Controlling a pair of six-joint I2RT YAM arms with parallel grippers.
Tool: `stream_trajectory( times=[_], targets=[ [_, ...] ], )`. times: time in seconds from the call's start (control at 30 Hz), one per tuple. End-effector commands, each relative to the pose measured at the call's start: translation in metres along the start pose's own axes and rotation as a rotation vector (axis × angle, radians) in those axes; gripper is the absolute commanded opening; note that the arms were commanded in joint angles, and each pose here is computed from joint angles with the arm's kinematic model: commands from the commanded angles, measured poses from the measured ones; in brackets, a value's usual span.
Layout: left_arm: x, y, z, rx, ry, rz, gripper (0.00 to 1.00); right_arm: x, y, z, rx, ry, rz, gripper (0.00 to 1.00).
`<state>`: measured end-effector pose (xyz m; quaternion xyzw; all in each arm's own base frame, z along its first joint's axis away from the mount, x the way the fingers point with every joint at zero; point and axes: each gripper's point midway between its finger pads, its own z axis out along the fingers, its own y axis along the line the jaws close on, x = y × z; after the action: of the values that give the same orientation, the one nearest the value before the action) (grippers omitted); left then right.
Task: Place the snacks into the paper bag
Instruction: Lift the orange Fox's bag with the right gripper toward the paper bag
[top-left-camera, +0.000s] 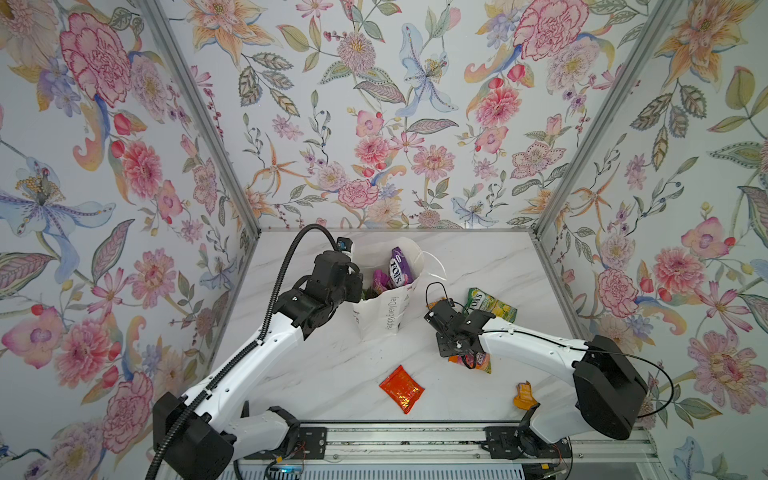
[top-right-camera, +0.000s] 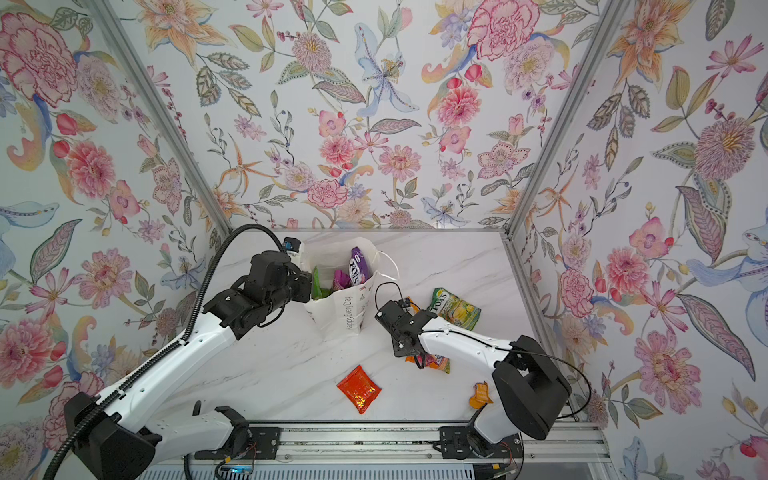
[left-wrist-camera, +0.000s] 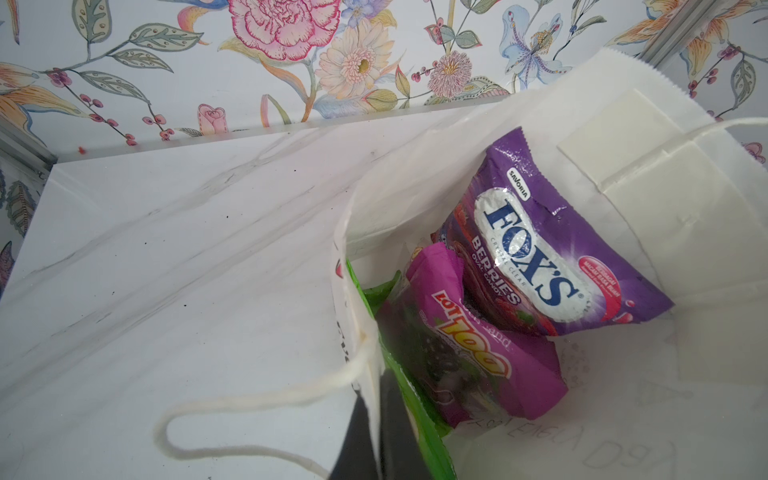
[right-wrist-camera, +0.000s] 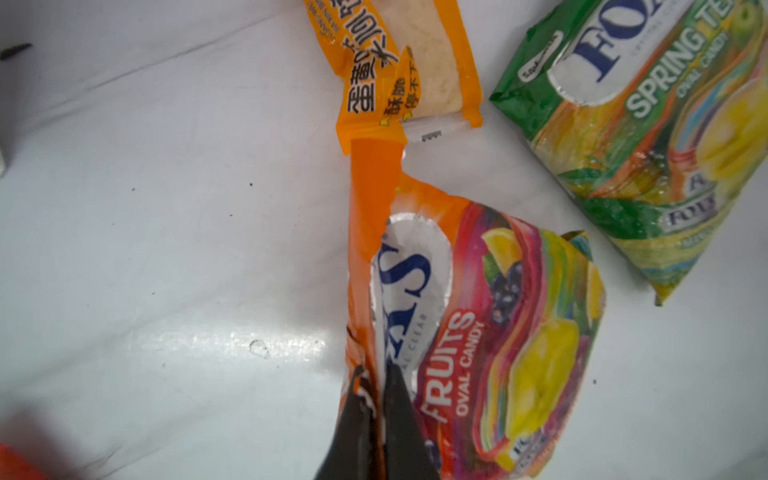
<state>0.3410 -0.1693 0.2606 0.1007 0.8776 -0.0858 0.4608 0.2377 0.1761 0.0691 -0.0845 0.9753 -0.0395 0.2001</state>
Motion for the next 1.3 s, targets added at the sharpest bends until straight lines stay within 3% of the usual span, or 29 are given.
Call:
stream_trajectory(
  times=[0.0, 0.27, 1.03, 1.27],
  targets=[
    [-0.022, 0.008, -0.008, -0.034, -0.092, 0.007, 0.00, -0.005, 0.000, -0.013, -0.045, -0.055, 0.051, 0.00],
    [-0.022, 0.008, -0.008, -0.033, -0.092, 0.009, 0.00, -0.032, -0.008, -0.055, -0.139, -0.230, 0.090, 0.00],
    [-0.022, -0.001, -0.008, 0.017, -0.094, 0.018, 0.00, -0.071, -0.028, -0.130, -0.432, -0.485, 0.255, 0.00],
    [-0.021, -0.011, -0.007, 0.072, -0.086, 0.030, 0.00, -0.098, -0.054, -0.160, -0.429, -0.598, 0.310, 0.00]
  ],
)
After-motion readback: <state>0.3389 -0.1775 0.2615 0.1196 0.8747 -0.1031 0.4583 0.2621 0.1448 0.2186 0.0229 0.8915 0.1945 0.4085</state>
